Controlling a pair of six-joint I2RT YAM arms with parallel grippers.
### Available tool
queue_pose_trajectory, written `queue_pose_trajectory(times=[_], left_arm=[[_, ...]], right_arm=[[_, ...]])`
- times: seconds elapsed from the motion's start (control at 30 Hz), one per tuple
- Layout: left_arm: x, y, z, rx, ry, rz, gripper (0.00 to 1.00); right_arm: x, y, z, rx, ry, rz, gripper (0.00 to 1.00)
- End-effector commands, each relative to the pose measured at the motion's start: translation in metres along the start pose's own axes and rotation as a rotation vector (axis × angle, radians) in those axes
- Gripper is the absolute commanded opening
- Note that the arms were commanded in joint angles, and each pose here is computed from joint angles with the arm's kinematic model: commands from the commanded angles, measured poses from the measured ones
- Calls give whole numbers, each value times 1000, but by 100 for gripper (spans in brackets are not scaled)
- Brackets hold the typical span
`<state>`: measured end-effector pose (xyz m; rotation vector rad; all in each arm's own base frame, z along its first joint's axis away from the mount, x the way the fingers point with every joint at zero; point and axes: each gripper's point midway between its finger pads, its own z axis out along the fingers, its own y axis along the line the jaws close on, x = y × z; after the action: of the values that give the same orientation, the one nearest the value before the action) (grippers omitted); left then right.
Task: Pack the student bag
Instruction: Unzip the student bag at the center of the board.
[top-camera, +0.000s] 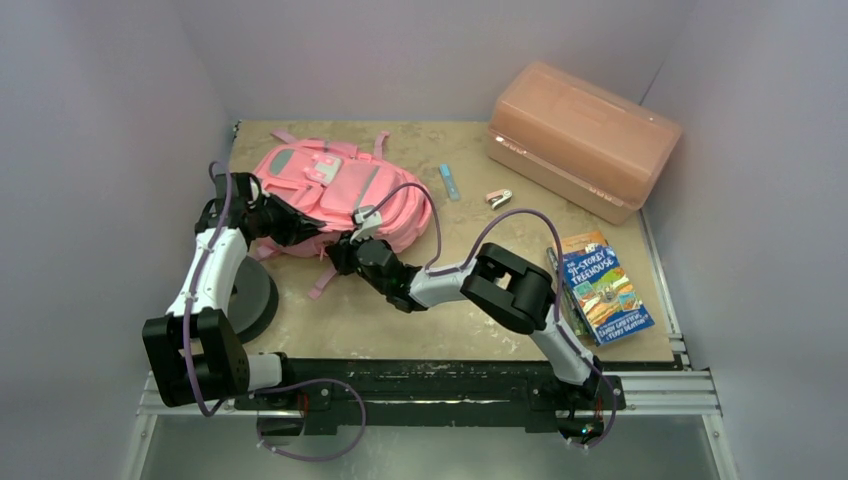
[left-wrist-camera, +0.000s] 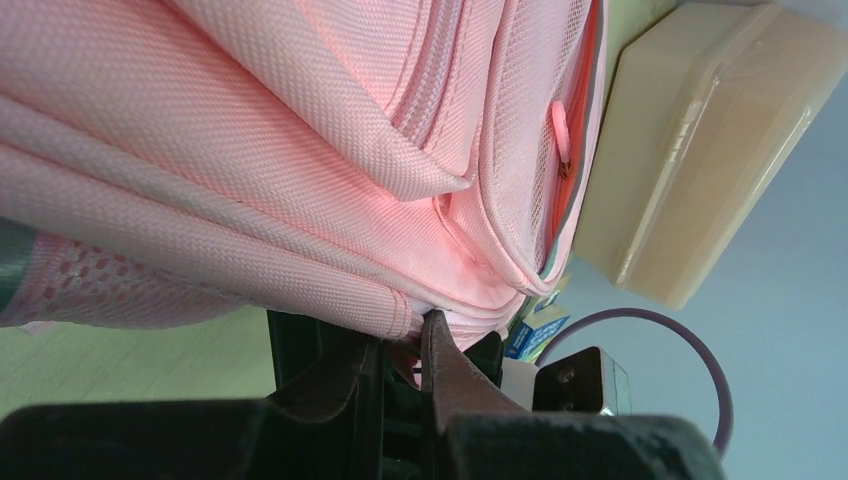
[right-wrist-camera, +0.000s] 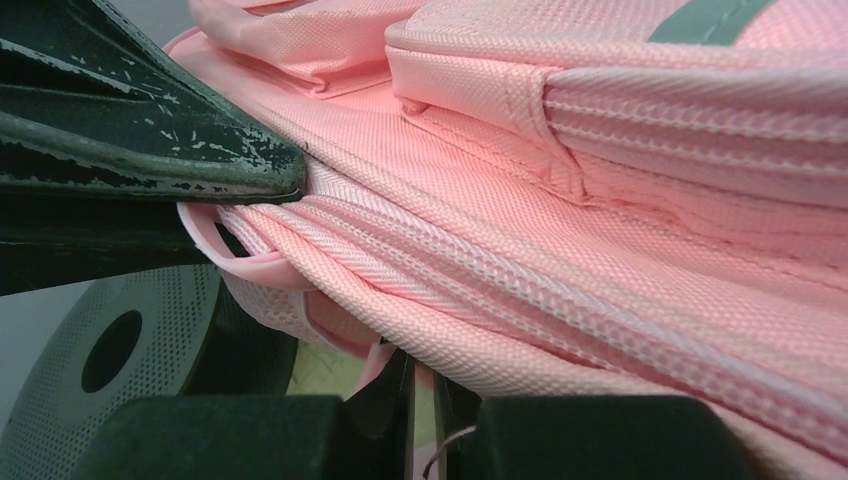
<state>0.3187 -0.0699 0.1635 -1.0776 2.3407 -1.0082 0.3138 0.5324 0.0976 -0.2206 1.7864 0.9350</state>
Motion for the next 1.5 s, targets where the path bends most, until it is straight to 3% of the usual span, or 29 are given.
queue_pose_trajectory(times=[0.0, 0.07, 0.5, 0.6, 0.73, 0.93, 1.0, 1.17, 1.47], left_arm=[[22, -30, -20, 136, 80, 40, 0], [21, -30, -20, 131, 79, 46, 0], [19, -30, -23, 126, 71, 60, 0], [23, -29, -23, 140, 82, 48, 0], [27, -28, -22, 153, 99, 38, 0], [29, -27, -22, 161, 95, 25, 0], [30, -25, -22, 159, 91, 24, 0], [33, -17, -19, 141, 101, 24, 0], [15, 0, -14, 38, 27, 125, 0]], right_arm=[[-22, -5, 4, 20, -49, -21, 6], [-24, -4, 0, 18, -50, -18, 0], [-26, -17, -11, 83, -41, 6, 0], [-27, -16, -6, 89, -48, 5, 17], [-22, -18, 0, 94, -52, 0, 26], [-14, -23, 14, 120, -57, -26, 31], [-12, -26, 18, 132, -60, -33, 28], [-22, -21, 17, 126, -73, -33, 0], [-25, -17, -6, 122, 30, -95, 0]])
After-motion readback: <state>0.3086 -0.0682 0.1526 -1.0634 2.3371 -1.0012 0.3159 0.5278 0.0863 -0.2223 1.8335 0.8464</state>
